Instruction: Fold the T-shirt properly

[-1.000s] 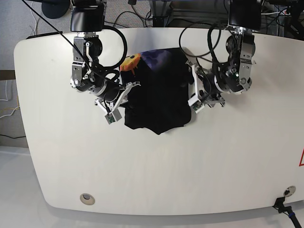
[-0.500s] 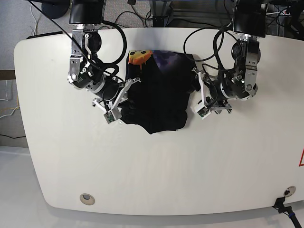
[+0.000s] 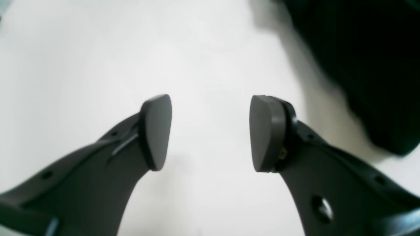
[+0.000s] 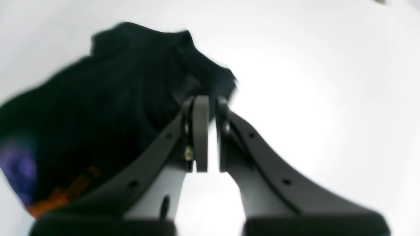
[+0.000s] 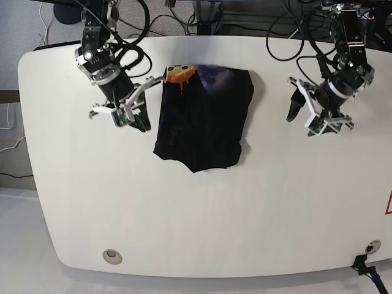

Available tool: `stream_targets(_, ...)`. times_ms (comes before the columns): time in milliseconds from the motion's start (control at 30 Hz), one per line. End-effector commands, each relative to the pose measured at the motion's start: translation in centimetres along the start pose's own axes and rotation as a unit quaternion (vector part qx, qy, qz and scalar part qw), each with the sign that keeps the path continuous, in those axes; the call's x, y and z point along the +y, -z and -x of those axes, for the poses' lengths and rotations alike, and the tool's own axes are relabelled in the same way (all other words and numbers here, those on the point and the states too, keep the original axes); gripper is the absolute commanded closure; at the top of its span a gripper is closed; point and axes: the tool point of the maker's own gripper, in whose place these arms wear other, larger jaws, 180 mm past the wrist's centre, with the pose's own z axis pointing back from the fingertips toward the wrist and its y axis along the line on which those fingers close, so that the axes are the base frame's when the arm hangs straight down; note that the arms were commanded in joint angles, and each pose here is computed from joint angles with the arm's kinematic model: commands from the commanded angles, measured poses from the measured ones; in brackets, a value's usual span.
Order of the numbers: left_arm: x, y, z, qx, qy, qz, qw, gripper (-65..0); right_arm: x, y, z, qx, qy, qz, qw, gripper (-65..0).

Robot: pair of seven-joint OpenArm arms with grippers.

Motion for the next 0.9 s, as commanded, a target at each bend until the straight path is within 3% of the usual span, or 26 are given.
stream_targets(0, 0.6, -2.0, 0.3, -0.045, -0.016, -0.018, 0.999, -34.1, -1.0, -3.2, 0.7, -0.050, 0.013, 0.029, 0.9982, -3.3)
stream_targets(100, 0.6, -3.7, 1.9, -0.055, -0.033, -0.030, 0.997, -34.1, -1.1, -6.2, 3.0, -0.048, 0.029, 0.046, 0.9974, -3.3)
stream_targets(200, -0.1, -5.7, 5.2, -0.029, -0.067, -0.042, 0.996, -34.1, -0.7, -8.9, 5.6, -0.029, 0.055, 0.067, 0.9958, -3.1)
stream_targets(300, -1.8, -8.5, 9.2, 0.018, -0.106, -0.054, 0.993, -34.1, 0.2, -11.3, 8.4, 0.012, 0.081, 0.080, 0.9934, -3.1)
stream_targets(467, -7.1, -12.3, 13.6, 0.091, -0.164, -0.034, 0.982, -34.1, 4.4, -15.3, 12.7, 0.096, 0.122, 0.056, 0.9863, -3.1)
stream_targets(600, -11.0, -14.9, 16.4, 0.143, -0.208, -0.018, 0.968, -34.1, 6.7, -18.4, 15.5, 0.152, 0.154, 0.057, 0.9747, -3.1)
stream_targets(733, -13.9, -15.7, 20.7, 0.198, -0.253, -0.003, 0.947, -34.1, 9.7, -20.2, 20.5, 0.216, 0.199, 0.039, 0.9552, -3.1)
stream_targets(867, -17.0, -13.7, 25.2, 0.251, -0.257, 0.049, 0.932, -34.1, 11.2, -20.2, 25.4, 0.260, 0.238, 0.037, 0.9351, -3.1)
